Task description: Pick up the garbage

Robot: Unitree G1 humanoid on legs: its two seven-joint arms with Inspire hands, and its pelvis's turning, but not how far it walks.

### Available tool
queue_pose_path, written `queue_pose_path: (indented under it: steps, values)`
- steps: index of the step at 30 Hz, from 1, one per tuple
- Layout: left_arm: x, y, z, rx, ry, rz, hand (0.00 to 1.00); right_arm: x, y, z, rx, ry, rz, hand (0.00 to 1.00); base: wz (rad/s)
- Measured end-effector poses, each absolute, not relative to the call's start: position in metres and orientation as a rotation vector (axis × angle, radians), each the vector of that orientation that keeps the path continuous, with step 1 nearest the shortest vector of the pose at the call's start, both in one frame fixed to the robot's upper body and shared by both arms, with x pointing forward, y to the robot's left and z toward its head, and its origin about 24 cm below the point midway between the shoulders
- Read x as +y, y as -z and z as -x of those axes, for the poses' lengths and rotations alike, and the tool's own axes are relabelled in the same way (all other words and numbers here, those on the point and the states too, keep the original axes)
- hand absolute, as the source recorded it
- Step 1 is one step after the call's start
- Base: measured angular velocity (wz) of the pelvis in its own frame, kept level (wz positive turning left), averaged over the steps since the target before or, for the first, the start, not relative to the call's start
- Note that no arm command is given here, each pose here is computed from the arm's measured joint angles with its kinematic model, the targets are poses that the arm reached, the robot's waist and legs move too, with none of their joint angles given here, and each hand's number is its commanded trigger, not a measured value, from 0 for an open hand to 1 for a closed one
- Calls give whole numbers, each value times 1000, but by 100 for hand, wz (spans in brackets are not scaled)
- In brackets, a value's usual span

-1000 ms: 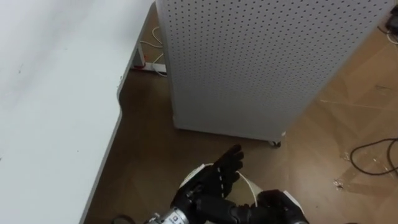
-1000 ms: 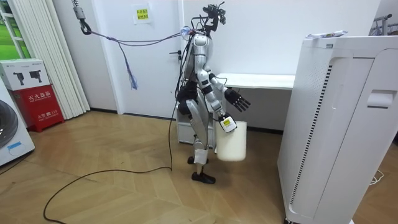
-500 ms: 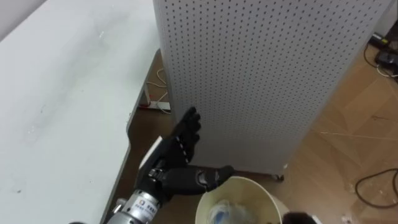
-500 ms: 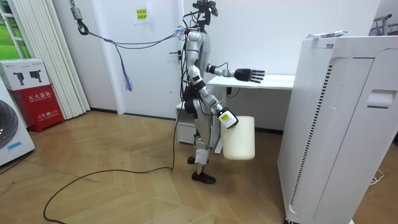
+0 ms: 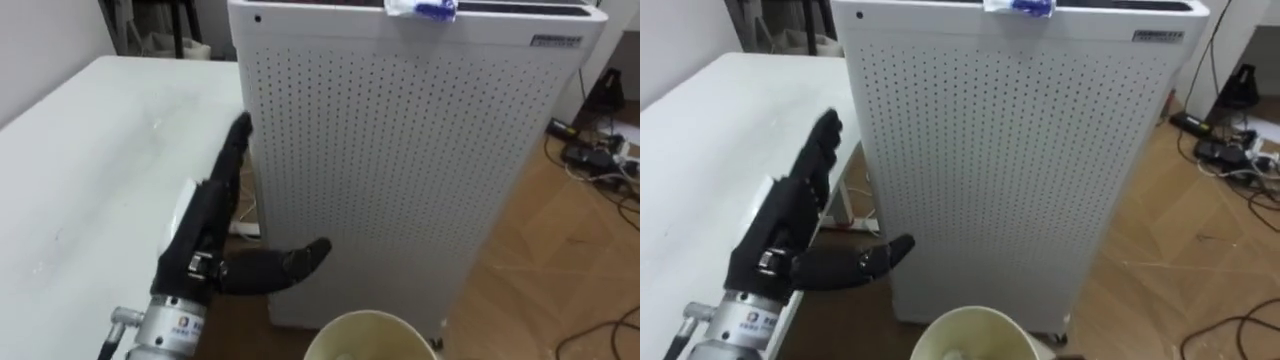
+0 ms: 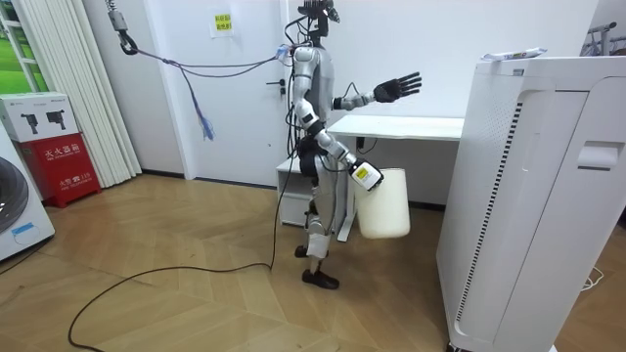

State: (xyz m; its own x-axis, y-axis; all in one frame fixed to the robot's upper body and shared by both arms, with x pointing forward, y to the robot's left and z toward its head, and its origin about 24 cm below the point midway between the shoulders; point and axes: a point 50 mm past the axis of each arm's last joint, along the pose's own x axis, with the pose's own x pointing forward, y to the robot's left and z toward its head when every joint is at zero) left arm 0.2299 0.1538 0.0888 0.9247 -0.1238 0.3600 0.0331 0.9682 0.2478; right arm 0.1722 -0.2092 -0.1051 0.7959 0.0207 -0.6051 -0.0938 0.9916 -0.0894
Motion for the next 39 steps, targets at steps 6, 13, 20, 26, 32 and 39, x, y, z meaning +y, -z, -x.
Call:
queue_pose_path:
  steps: [6,13,20,26,32,39]
  values:
    - [164,-94,-230,-426,-16,-377,0,-206,106,-171,652,-96,125,100,-27]
    - [166,-104,-227,-533,-60,-417,0,-211,115,-156,717,-121,156,100,-55]
    - [163,-104,-222,-586,-77,-475,0,-211,123,-143,779,-157,185,100,-53]
    - [164,-107,-222,-617,-92,-537,0,-216,124,-141,791,-165,214,100,-21]
    - [157,-127,-224,-764,-108,-596,0,-214,122,-143,778,-173,209,100,-14]
    - [154,-145,-227,-900,-152,-644,0,-205,116,-154,732,-240,220,100,-26]
